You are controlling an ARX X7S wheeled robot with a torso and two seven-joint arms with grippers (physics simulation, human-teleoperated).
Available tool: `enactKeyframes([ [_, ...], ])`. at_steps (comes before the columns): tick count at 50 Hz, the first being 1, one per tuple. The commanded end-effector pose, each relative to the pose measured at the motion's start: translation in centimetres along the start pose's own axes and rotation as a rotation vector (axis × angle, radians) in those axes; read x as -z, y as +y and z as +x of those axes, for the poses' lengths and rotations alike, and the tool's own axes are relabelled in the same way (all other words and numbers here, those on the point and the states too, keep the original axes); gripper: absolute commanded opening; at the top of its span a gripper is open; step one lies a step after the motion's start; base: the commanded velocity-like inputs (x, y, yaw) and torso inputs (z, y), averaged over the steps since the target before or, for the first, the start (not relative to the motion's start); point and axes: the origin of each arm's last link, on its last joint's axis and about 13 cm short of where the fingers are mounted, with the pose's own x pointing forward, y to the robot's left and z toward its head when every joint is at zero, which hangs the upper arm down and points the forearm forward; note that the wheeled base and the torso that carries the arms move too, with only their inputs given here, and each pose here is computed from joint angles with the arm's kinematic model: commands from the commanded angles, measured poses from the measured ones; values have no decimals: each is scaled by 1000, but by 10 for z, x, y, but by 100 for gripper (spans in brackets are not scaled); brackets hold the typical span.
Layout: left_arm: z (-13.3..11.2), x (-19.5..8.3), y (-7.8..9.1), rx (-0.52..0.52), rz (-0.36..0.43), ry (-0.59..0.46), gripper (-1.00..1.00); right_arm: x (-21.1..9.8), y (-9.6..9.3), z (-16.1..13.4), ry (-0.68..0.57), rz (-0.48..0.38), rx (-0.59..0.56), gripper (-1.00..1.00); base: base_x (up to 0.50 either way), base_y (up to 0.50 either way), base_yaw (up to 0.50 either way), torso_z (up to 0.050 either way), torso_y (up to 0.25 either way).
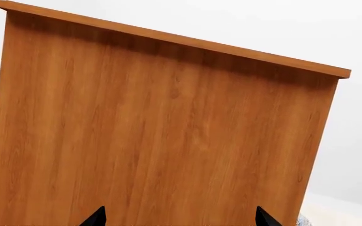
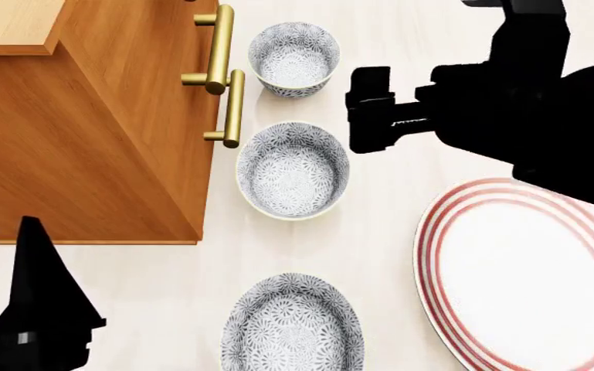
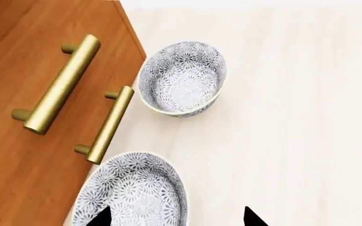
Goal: Put the bowl in the middle on the plate.
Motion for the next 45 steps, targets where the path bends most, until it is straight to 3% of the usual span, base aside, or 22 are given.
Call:
enactKeyframes([
  [1,1,1,0,-2,-1,5,100,-19,1,10,137,16,-74,100,0,0,0,0,0],
  [7,1,1,0,0,-5,-2,100,-19,-1,20,203,-35,-95,100,0,0,0,0,0],
  [30,0,3,-1,4,-5,3,100,-20,-12,66,224,11,-23,100,0,0,0,0,0],
  [39,0,2,0,8,-8,6,100,-8,-5,82,339,-59,-61,100,0,0,0,0,0],
  [45,0,4,0,6,-5,11,100,-8,-6,85,359,-7,-64,100,0,0,0,0,0],
])
